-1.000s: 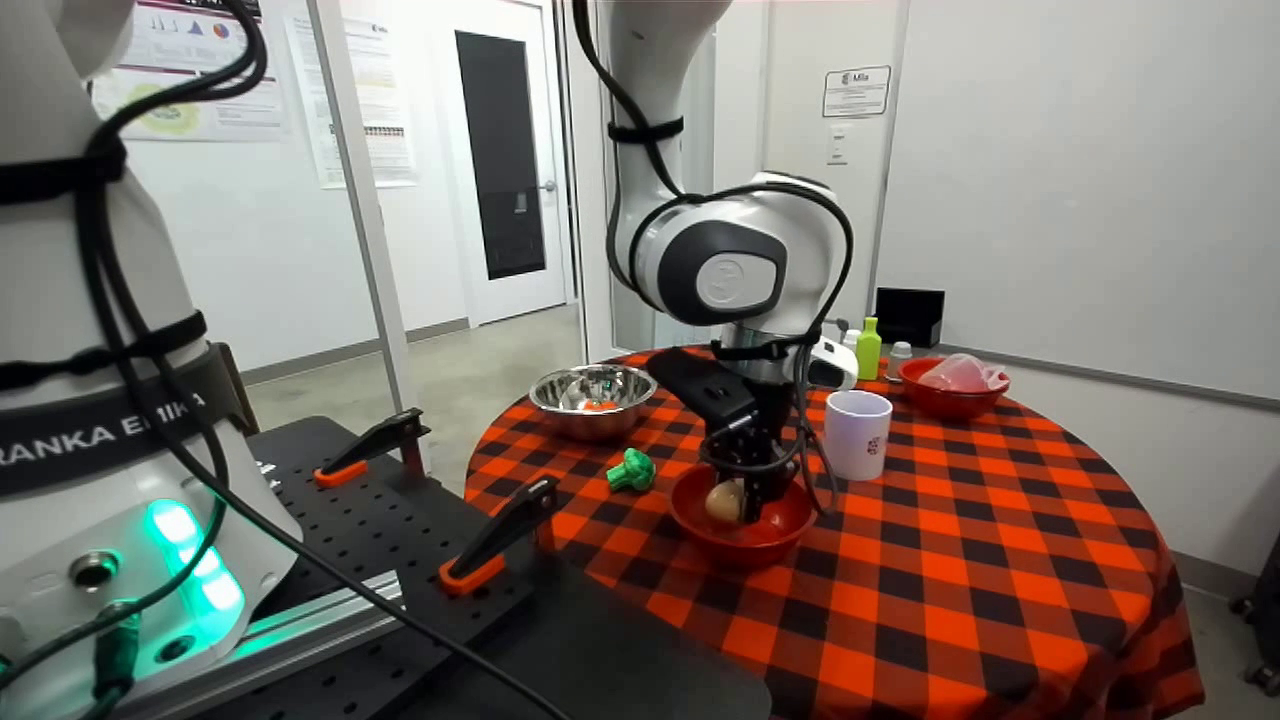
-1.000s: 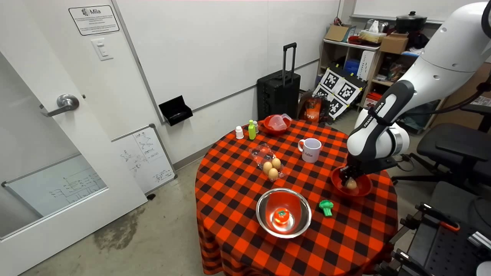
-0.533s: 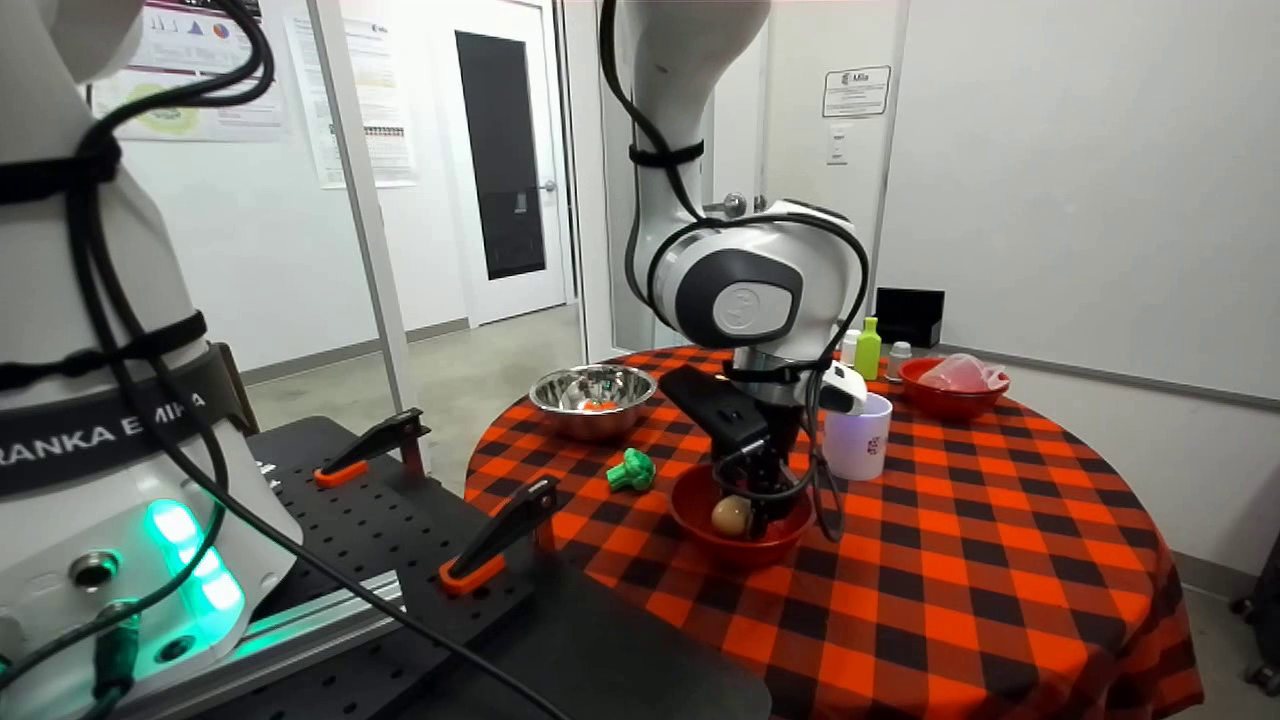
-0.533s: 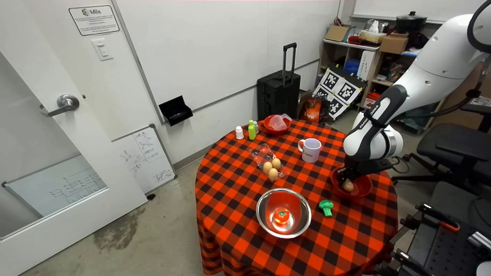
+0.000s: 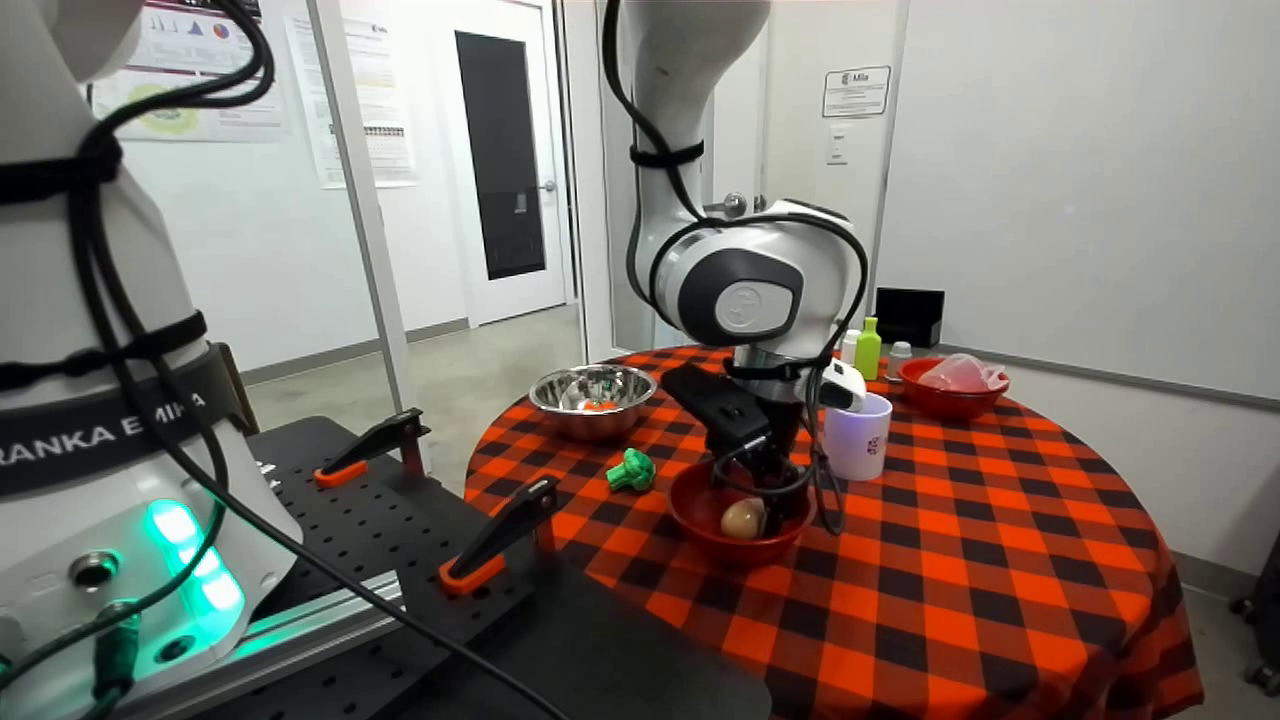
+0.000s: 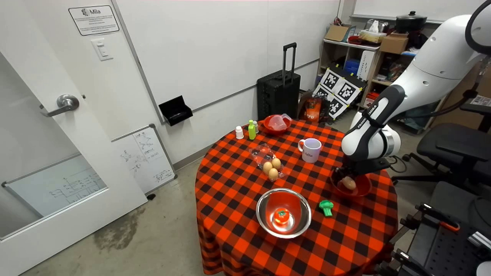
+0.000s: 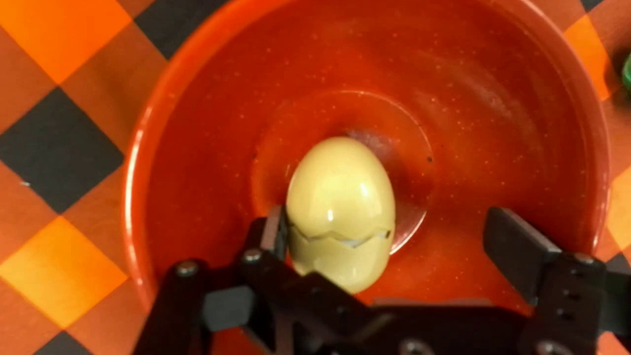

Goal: Put the egg, broccoli and tomato plush in the orange bowl

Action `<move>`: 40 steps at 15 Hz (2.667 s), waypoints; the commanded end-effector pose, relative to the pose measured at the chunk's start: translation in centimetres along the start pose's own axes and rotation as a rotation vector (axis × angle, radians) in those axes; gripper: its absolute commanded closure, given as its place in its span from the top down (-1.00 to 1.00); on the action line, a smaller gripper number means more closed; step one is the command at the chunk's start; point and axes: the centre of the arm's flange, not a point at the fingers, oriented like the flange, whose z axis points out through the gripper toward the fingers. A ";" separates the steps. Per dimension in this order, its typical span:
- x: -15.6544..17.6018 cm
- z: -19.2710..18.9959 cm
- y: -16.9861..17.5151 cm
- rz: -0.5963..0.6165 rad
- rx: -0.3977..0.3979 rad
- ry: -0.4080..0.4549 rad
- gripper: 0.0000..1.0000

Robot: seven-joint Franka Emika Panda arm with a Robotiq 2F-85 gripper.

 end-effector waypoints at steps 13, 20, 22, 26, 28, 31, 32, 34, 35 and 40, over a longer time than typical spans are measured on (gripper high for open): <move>-3.0 -8.4 -10.1 -0.135 -0.103 0.098 1.00; -5.8 -7.1 -14.8 -0.175 -0.061 0.068 1.00; -6.8 -6.5 -16.1 -0.156 -0.056 0.056 1.00; -8.3 -5.6 -18.2 -0.066 -0.046 0.053 1.00; -8.6 -5.2 -19.0 -0.015 -0.048 0.052 1.00; -9.0 -5.0 -19.7 0.054 -0.047 0.052 1.00; -9.2 -4.8 -19.8 0.073 -0.045 0.052 1.00; -9.3 -4.5 -19.7 0.109 -0.045 0.046 1.00; -9.3 -4.3 -19.5 0.123 -0.044 0.043 1.00; -9.5 -3.9 -18.3 0.165 -0.046 0.032 1.00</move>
